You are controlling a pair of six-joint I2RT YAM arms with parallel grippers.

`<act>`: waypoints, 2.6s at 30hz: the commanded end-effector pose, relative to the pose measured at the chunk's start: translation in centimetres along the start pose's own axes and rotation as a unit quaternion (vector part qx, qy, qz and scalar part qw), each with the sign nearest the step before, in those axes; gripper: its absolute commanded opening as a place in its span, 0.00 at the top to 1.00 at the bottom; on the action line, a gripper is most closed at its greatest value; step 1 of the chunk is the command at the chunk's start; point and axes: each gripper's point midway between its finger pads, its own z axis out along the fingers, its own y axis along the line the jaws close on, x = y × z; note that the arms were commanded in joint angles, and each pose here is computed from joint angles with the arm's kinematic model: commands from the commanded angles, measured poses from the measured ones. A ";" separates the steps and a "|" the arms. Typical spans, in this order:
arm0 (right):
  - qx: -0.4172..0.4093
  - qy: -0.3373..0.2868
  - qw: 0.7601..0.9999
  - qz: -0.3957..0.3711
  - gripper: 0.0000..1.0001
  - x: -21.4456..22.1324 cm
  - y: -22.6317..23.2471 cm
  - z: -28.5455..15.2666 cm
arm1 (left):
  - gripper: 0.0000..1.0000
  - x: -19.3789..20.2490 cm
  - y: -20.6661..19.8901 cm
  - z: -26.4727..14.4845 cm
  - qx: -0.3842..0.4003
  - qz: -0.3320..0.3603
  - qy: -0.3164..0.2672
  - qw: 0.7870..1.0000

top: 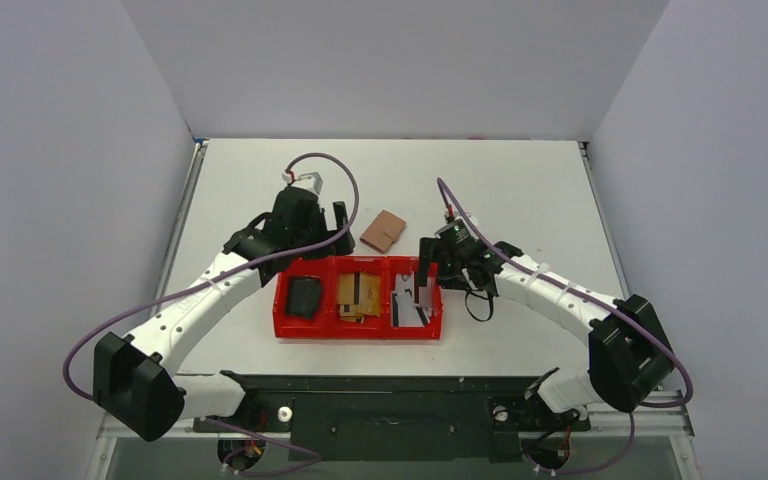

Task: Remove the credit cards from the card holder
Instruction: Move the storage box to the corner of the board, then open the card holder at the center of the board.

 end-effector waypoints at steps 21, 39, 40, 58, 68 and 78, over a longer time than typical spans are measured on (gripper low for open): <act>-0.131 0.088 0.987 -0.012 0.03 1.6 14.7 3.0 | 0.02 -6.3 1.4 -4.2 -0.022 -0.032 -0.054 0.998; -0.292 0.123 0.948 0.023 0.04 -1.0 33.6 6.6 | 0.02 -12.0 3.1 -8.1 -0.024 -0.075 -0.120 0.990; -0.299 0.121 0.946 0.022 0.04 -1.2 34.1 6.6 | 0.02 -12.2 3.0 -8.2 -0.022 -0.074 -0.122 0.989; -0.117 -0.046 0.992 0.021 0.04 -14.2 18.9 5.0 | 0.02 -12.3 2.5 -8.7 0.004 -0.087 -0.137 0.987; 0.026 -0.045 0.998 -0.036 0.28 -13.9 11.5 8.4 | 0.02 -10.1 3.3 -6.4 -0.004 -0.089 -0.101 0.991; 0.042 -0.027 0.997 -0.061 0.49 -13.7 12.0 11.4 | 0.02 -7.8 4.0 -4.4 -0.011 -0.094 -0.066 0.993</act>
